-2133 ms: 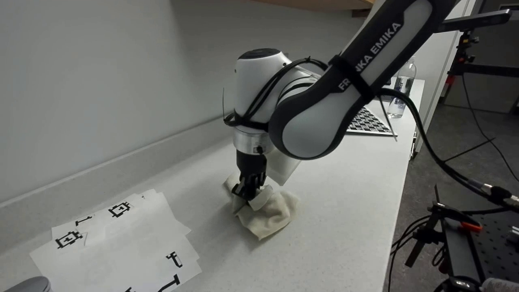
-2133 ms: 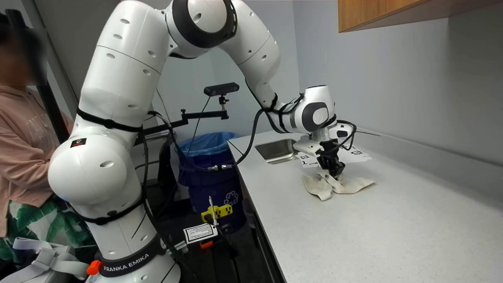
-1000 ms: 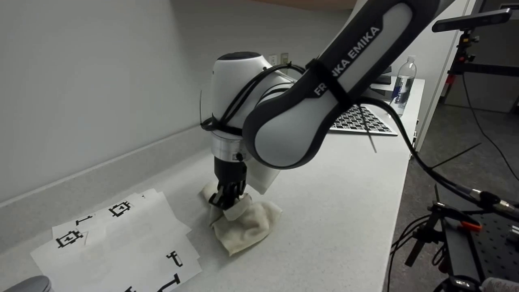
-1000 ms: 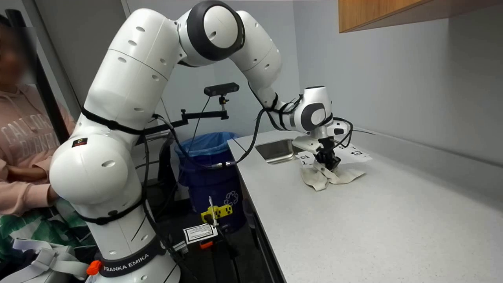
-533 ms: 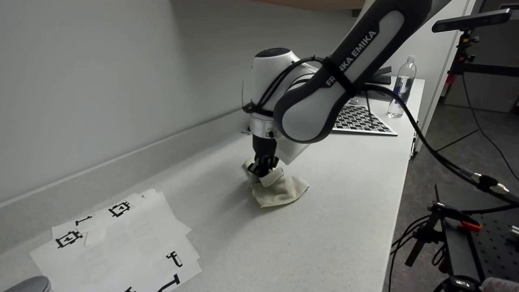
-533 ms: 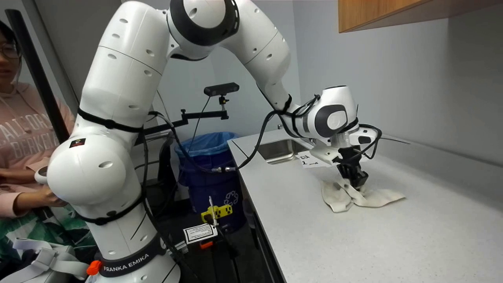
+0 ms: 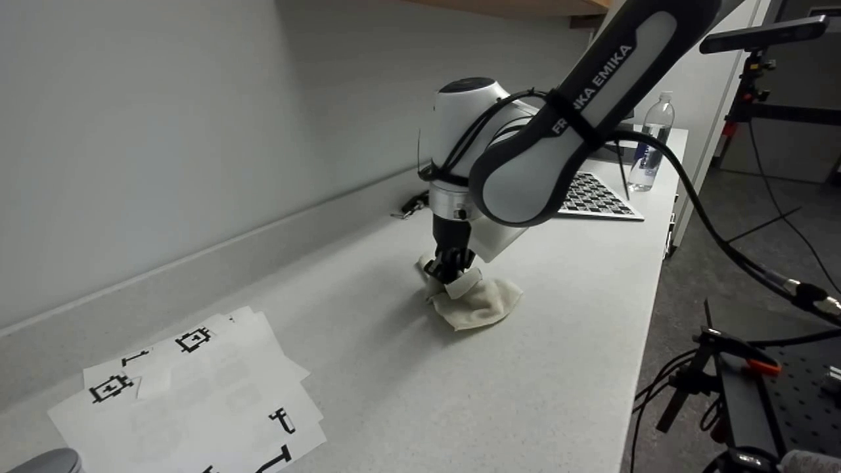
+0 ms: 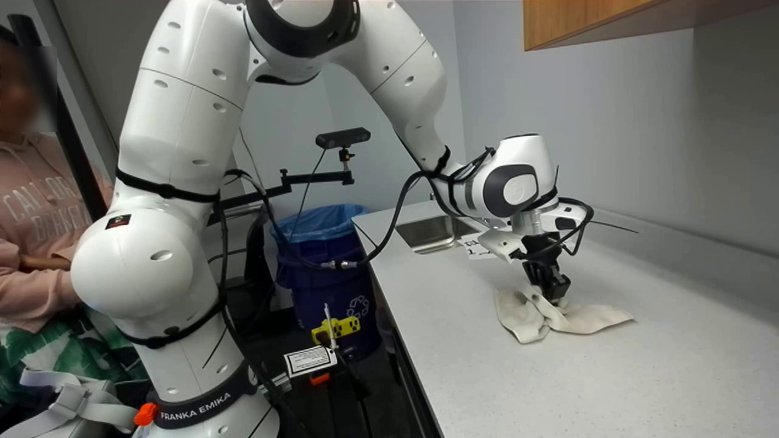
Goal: Use the towel to wipe the counter.
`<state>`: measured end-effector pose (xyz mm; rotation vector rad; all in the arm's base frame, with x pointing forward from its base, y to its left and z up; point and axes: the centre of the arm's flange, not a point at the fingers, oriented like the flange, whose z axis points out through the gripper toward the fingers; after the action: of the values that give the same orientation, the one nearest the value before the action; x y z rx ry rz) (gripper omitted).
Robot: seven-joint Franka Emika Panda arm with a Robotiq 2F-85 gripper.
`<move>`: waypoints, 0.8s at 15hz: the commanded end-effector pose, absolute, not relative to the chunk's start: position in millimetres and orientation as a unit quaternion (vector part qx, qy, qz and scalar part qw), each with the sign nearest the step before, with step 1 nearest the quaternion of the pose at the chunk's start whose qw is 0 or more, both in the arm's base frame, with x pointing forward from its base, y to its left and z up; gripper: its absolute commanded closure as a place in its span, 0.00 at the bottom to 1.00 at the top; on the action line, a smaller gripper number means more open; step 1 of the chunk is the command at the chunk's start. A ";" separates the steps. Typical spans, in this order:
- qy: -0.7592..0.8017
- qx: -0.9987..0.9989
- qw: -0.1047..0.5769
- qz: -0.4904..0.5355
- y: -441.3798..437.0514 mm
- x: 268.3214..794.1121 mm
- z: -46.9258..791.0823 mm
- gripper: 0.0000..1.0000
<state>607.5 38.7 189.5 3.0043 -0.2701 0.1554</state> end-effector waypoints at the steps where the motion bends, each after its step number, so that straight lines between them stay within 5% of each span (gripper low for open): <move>1: -0.062 0.996 0.036 0.058 83.2 610.6 185.8 0.98; 12: 0.058 0.995 -0.020 0.083 218.7 624.1 199.1 0.98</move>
<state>613.5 208.3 203.7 3.1607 0.1040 0.2412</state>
